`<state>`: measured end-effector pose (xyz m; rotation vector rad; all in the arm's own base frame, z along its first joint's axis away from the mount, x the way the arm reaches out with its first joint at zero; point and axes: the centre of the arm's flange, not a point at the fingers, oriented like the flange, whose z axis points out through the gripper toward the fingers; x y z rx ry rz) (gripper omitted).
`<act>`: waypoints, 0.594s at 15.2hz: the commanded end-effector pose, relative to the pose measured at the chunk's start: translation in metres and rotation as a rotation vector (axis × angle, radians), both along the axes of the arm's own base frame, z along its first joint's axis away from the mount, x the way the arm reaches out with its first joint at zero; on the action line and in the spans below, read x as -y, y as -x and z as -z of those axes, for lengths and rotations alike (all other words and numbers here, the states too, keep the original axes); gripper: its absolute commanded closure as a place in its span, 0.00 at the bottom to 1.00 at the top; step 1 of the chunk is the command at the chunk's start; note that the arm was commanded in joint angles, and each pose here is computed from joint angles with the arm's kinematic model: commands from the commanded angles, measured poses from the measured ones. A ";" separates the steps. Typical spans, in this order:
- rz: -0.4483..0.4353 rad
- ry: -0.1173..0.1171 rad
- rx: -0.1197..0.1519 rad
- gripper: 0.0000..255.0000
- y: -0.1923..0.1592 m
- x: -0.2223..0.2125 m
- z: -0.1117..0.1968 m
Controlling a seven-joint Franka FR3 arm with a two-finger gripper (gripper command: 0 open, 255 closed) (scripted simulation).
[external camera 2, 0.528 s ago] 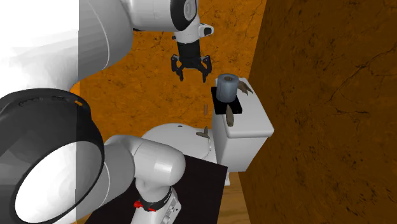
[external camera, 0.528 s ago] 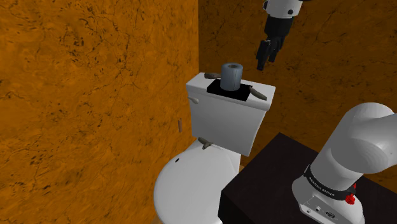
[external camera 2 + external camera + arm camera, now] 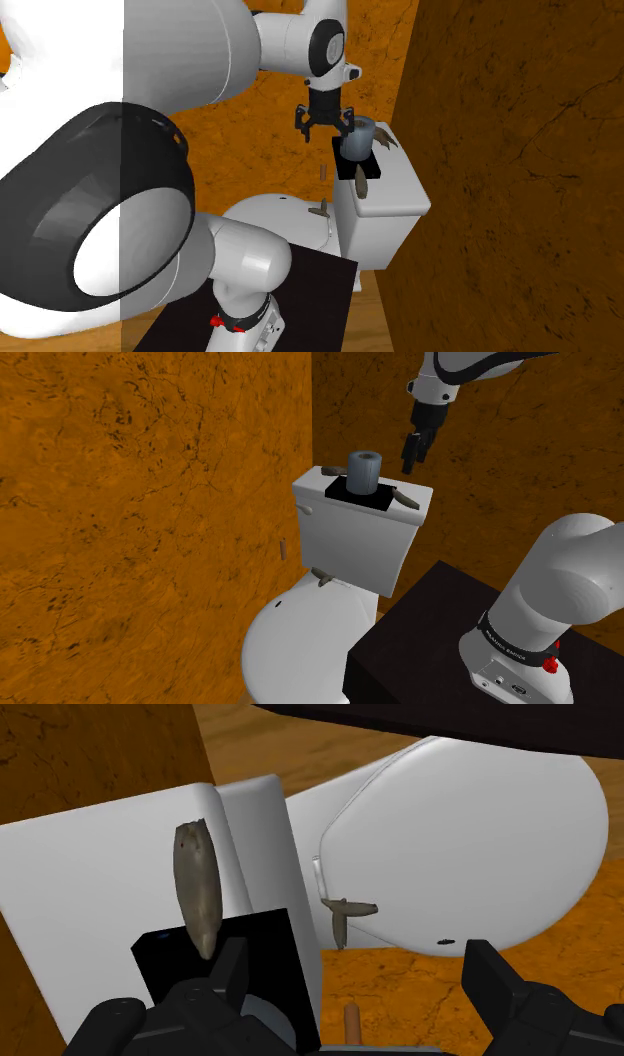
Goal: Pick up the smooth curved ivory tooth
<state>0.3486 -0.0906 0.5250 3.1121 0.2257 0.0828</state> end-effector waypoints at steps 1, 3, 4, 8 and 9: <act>-0.023 -0.012 -0.011 0.00 -0.010 0.020 0.018; -0.045 -0.025 -0.022 0.00 -0.021 0.039 0.036; -0.055 -0.031 -0.028 0.00 -0.026 0.048 0.046; -0.098 -0.056 -0.052 0.00 -0.049 0.082 0.084; -0.108 -0.063 -0.058 0.00 -0.054 0.091 0.094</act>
